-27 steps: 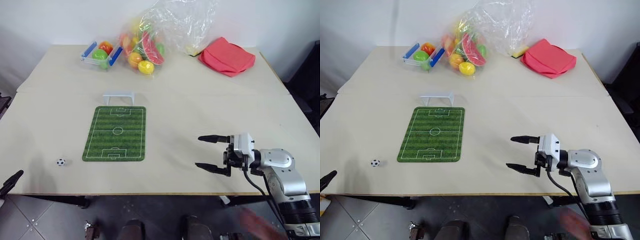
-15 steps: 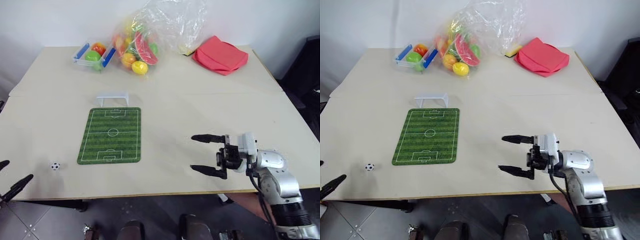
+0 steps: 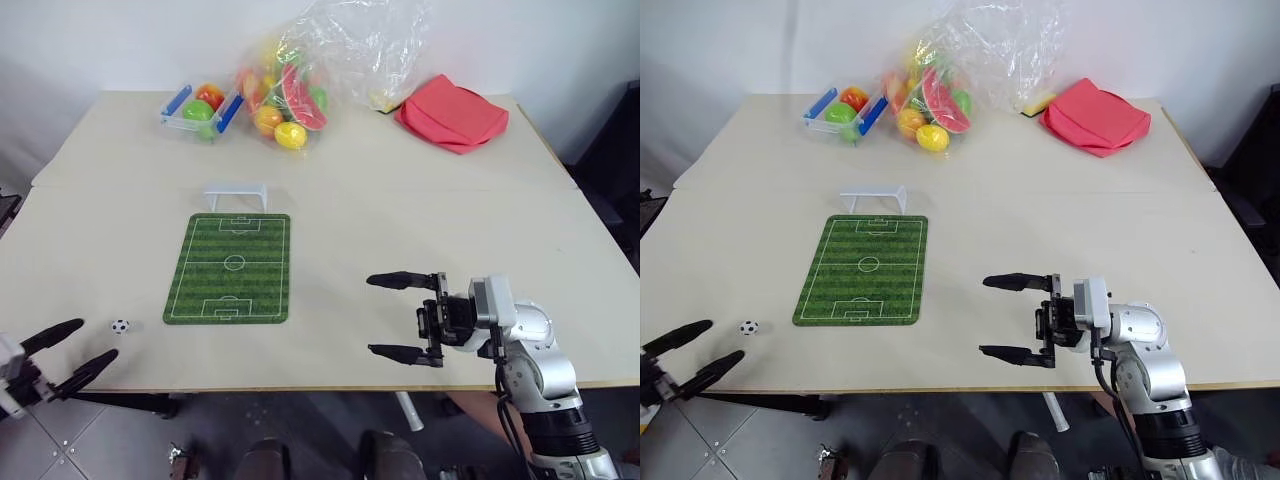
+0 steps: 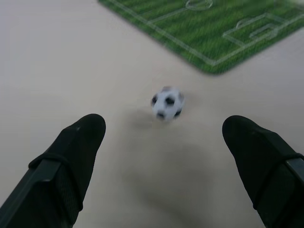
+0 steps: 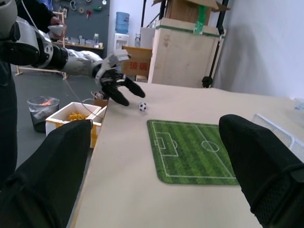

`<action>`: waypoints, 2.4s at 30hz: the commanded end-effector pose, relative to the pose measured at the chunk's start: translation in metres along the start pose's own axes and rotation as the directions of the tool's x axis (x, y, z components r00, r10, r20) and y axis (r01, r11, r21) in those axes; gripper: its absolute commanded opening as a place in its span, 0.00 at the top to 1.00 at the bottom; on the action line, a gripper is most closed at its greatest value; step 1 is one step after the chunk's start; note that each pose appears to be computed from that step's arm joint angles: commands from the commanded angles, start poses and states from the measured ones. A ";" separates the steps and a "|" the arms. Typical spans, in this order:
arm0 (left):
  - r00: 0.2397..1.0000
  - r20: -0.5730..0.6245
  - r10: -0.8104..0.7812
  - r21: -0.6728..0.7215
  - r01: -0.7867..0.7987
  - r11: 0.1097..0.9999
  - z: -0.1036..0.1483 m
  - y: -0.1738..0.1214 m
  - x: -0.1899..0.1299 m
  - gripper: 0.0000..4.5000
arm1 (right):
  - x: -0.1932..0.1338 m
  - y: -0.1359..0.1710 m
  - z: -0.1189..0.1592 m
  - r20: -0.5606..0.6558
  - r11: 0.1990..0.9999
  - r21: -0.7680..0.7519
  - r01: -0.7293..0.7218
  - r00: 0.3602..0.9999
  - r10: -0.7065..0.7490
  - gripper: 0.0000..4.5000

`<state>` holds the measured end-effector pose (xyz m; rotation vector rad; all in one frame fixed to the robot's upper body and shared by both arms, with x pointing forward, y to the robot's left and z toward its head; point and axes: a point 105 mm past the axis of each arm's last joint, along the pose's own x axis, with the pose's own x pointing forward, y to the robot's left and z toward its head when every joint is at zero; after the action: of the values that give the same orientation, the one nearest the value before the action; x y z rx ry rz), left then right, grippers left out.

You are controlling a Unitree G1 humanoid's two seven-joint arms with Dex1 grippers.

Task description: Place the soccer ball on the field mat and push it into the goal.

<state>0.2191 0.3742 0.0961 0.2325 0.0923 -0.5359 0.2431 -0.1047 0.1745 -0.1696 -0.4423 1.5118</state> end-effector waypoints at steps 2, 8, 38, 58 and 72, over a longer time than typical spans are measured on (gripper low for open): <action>1.000 -0.023 0.007 -0.040 -0.007 0.999 -0.003 0.000 0.009 0.01 | 0.000 0.001 0.006 0.000 1.000 -0.031 0.003 1.000 -0.003 0.00; 1.000 -0.016 0.016 -0.079 -0.018 0.997 -0.004 0.003 0.014 0.21 | 0.000 0.001 0.004 -0.011 0.999 -0.034 0.022 1.000 -0.023 0.00; 0.827 0.055 -0.560 0.187 0.542 0.819 0.072 -0.080 0.131 0.82 | -0.017 0.002 0.007 -0.101 0.998 -0.027 0.063 0.993 -0.066 0.00; 0.804 -0.031 -0.593 0.165 0.590 0.791 0.050 -0.079 0.140 0.82 | -0.014 0.013 0.007 -0.090 0.992 -0.028 0.120 0.988 -0.122 0.00; 0.816 -0.035 -0.577 0.163 0.575 0.802 0.050 -0.074 0.134 0.18 | -0.010 0.014 0.001 -0.070 0.993 -0.016 0.116 0.991 -0.117 0.00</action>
<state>0.2974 0.2277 0.1018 0.3495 0.1273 -1.1862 0.2326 -0.1157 0.1636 -0.2003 -0.3582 1.3778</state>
